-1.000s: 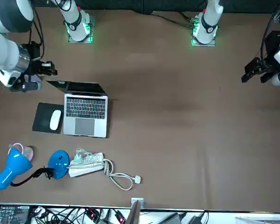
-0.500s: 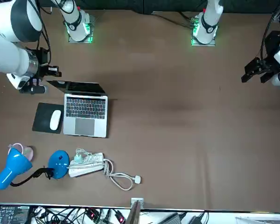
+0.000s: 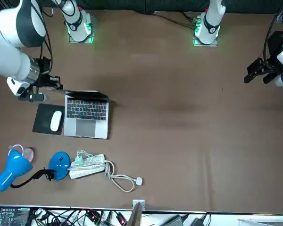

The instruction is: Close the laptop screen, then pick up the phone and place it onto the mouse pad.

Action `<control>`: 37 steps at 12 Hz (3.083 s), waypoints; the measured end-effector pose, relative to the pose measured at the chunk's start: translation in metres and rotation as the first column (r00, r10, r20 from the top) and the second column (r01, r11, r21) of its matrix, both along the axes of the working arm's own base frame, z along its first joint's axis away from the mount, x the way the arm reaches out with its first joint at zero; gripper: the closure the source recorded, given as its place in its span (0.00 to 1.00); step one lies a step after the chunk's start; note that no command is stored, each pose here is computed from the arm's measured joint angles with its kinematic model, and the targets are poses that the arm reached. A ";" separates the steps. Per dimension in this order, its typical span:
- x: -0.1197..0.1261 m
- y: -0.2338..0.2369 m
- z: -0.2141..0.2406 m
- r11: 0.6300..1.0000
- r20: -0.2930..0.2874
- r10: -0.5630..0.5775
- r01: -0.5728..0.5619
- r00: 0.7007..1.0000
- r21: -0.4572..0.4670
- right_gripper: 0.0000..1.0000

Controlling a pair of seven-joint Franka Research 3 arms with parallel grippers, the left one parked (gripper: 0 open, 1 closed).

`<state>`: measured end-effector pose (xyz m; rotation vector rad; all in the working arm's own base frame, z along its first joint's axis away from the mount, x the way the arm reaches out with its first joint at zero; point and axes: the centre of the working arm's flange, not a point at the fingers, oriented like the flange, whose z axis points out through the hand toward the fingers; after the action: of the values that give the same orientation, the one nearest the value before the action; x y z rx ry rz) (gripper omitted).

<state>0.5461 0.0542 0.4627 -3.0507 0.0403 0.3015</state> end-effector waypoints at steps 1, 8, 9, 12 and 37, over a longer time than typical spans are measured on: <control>0.006 0.002 -0.006 1.000 0.025 -0.001 0.001 1.000 0.000 0.98; 0.057 0.027 -0.108 1.000 0.079 0.020 -0.019 0.997 -0.010 0.98; 0.072 0.042 -0.125 0.999 0.076 0.040 -0.039 0.996 -0.013 0.98; 0.089 0.043 -0.123 0.997 0.102 0.077 -0.077 0.992 -0.010 0.98; -0.082 -0.208 -0.091 0.545 0.042 0.835 -0.835 0.549 0.080 0.00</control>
<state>0.4643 -0.1537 0.3717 -2.7058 -1.4329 0.3251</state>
